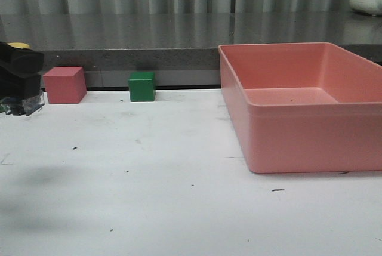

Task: Place and stand button with both arms
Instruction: 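Lift the button with the left gripper and rotate it cap-up, then lower the button upright onto the table and open the left gripper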

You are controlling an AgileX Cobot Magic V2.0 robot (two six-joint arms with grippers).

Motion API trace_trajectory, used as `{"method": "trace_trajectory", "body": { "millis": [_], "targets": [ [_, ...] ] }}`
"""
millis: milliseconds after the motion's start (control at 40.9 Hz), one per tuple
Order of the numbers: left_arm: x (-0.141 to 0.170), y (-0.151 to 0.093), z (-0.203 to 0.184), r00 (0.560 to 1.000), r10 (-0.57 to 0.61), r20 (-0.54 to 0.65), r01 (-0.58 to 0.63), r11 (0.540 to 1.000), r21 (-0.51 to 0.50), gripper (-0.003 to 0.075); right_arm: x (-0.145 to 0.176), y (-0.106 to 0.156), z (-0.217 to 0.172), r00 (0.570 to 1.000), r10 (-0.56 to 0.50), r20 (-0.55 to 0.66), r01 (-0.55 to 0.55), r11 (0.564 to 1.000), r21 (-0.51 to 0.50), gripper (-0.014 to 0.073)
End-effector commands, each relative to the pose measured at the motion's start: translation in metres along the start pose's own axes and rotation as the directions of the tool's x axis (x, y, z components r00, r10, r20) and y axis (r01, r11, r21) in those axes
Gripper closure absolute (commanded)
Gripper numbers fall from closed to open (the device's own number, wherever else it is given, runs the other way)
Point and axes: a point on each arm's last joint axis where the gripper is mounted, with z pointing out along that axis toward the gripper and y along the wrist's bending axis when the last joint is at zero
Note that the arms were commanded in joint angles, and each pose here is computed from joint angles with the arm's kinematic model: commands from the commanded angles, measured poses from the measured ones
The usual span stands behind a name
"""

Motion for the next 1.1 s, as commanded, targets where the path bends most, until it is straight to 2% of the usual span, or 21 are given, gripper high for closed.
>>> {"method": "trace_trajectory", "body": {
  "millis": [0, 342, 489, 1076],
  "targets": [
    [-0.017, 0.000, 0.003, 0.982, -0.062, 0.180, 0.064, 0.998, -0.009, 0.0499, -0.012, 0.000, -0.005, 0.996, -0.010, 0.089, 0.010, 1.000, -0.001, 0.0135],
    [0.000, -0.004, 0.022, 0.978, -0.037, 0.205, 0.041, 0.999, -0.014, 0.0499, -0.012, 0.000, -0.005, 0.996, -0.010, 0.089, 0.010, 1.000, -0.001, 0.0135],
    [0.010, -0.007, 0.034, 0.983, -0.030, 0.179, 0.031, 1.000, -0.005, 0.0499, -0.012, 0.000, -0.005, 0.996, -0.010, 0.089, 0.010, 1.000, -0.001, 0.0135],
    [0.024, -0.014, 0.069, 0.985, -0.027, 0.172, 0.028, 1.000, -0.006, 0.0498, -0.012, 0.000, -0.005, 0.996, -0.010, 0.089, 0.010, 1.000, -0.001, 0.0135]
  ]
}}
